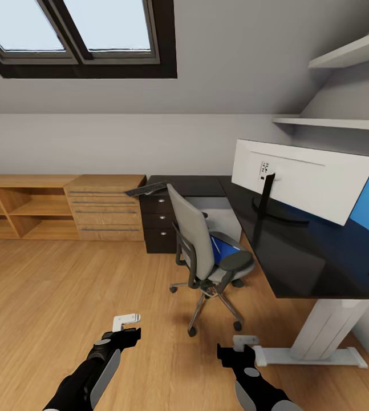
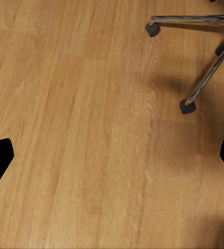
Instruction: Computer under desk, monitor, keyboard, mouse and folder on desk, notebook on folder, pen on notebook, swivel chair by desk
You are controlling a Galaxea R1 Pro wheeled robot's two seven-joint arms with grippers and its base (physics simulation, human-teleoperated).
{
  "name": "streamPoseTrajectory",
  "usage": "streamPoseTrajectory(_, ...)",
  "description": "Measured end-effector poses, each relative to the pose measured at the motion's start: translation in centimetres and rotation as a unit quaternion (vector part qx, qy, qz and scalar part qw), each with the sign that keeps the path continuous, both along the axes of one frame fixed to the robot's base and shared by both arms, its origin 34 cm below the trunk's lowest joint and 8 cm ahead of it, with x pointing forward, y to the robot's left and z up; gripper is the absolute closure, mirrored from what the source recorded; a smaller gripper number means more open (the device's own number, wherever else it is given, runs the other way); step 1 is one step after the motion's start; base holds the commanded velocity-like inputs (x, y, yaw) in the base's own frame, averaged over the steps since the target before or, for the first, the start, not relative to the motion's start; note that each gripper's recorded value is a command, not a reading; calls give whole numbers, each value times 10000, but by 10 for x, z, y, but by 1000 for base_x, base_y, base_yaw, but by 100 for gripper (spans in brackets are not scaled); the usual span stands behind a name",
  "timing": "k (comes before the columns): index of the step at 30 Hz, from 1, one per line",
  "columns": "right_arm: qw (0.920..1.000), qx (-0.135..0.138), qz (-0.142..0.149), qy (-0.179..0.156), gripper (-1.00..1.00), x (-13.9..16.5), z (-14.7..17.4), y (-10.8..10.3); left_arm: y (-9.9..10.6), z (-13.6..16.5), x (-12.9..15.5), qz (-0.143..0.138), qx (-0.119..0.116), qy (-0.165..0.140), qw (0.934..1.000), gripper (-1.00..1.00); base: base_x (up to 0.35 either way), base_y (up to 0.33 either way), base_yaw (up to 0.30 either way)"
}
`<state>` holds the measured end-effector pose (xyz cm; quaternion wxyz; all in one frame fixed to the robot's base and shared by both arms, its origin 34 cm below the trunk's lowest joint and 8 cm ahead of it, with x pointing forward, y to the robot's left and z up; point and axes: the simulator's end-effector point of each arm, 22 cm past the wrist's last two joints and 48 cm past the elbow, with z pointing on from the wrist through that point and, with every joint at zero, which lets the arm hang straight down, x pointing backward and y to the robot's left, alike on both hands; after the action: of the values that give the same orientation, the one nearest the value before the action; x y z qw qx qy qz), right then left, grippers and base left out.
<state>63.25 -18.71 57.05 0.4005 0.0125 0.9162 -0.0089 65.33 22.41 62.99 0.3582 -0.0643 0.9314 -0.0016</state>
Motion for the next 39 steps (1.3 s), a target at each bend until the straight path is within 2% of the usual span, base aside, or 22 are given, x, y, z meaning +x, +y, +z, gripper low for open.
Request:
streamPoseTrajectory(6,10000,-3,0,-2,-100,-1,-10,0,0,-10,-1,0,1,-7,10000,-100,0,0,0)
streamPoseTrajectory(12,10000,-7,-1,-5,-100,-1,-21,0,-3,-9,7,-12,-35,-161,9999,-100,0,0,0)
streamPoseTrajectory(14,10000,-7,-5,-8,-100,-1,-24,0,-4,-5,12,-17,-50,-265,9996,-100,0,0,0)
streamPoseTrajectory(18,10000,-12,-12,-16,-100,-2,-31,-1,-9,31,30,-42,-149,-812,9966,-100,0,0,0)
streamPoseTrajectory(24,10000,-18,-13,-31,-100,-2,-42,-3,-21,58,15,-105,-342,-1239,9917,-100,0,0,0)
streamPoseTrajectory(30,10000,-35,-26,-46,-100,-2,-52,-5,-23,46,5,-188,-354,-1014,9940,-100,0,0,0)
streamPoseTrajectory(36,10000,-34,-21,-68,-100,-2,-63,-5,-23,41,5,-197,-362,-1038,9937,-100,0,0,0)
streamPoseTrajectory(39,9998,-21,-7,-212,-100,2,-64,-3,-22,36,4,-194,-361,-1044,9937,-100,0,0,0)
